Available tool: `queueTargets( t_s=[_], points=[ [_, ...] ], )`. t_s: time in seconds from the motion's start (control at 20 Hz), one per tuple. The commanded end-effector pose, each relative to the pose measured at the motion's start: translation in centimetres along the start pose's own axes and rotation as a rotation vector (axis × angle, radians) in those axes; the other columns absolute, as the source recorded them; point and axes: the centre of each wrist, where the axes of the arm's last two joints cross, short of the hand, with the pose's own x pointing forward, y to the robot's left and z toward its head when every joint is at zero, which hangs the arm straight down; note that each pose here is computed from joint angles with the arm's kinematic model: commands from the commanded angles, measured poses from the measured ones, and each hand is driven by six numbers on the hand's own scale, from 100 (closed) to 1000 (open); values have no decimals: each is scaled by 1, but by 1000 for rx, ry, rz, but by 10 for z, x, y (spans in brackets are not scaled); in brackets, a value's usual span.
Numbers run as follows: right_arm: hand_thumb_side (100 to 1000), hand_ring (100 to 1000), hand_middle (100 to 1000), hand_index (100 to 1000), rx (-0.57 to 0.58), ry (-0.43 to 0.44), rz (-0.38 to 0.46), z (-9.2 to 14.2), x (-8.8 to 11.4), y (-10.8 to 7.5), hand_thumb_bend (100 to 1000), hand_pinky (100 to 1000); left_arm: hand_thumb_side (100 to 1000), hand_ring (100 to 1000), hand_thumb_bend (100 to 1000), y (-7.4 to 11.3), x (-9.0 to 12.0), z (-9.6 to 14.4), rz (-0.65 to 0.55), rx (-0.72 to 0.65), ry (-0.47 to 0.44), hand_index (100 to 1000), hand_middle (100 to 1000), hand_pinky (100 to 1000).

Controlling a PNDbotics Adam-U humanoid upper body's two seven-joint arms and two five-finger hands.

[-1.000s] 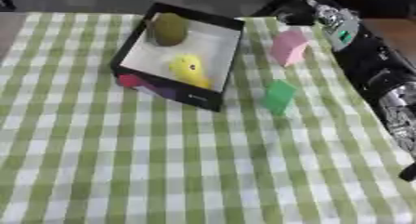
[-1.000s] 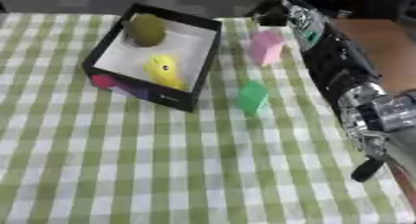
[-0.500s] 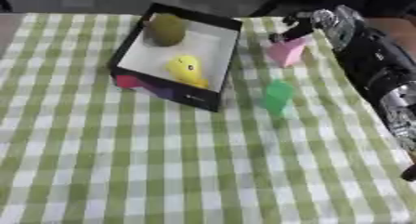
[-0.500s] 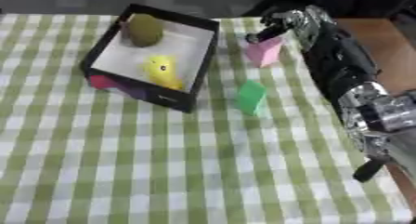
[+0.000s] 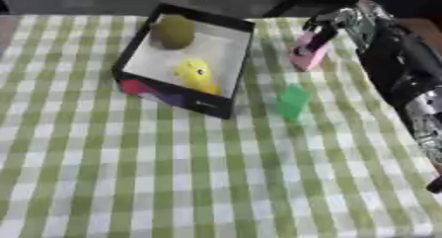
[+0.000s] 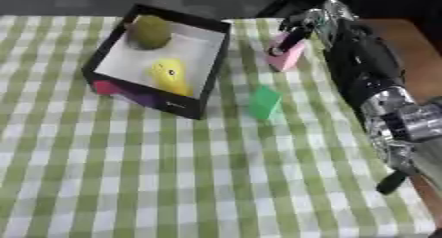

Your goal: Pick up objects on the table and place them in the box.

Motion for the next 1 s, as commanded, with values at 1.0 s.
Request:
queueTargets(
  t_s=[1.0],
  points=[
    [441, 686, 759, 905, -377, -613, 101, 28, 152, -57, 226, 806, 1000, 594, 136, -1, 6, -4, 7, -16, -29, 910, 600, 644]
  ],
)
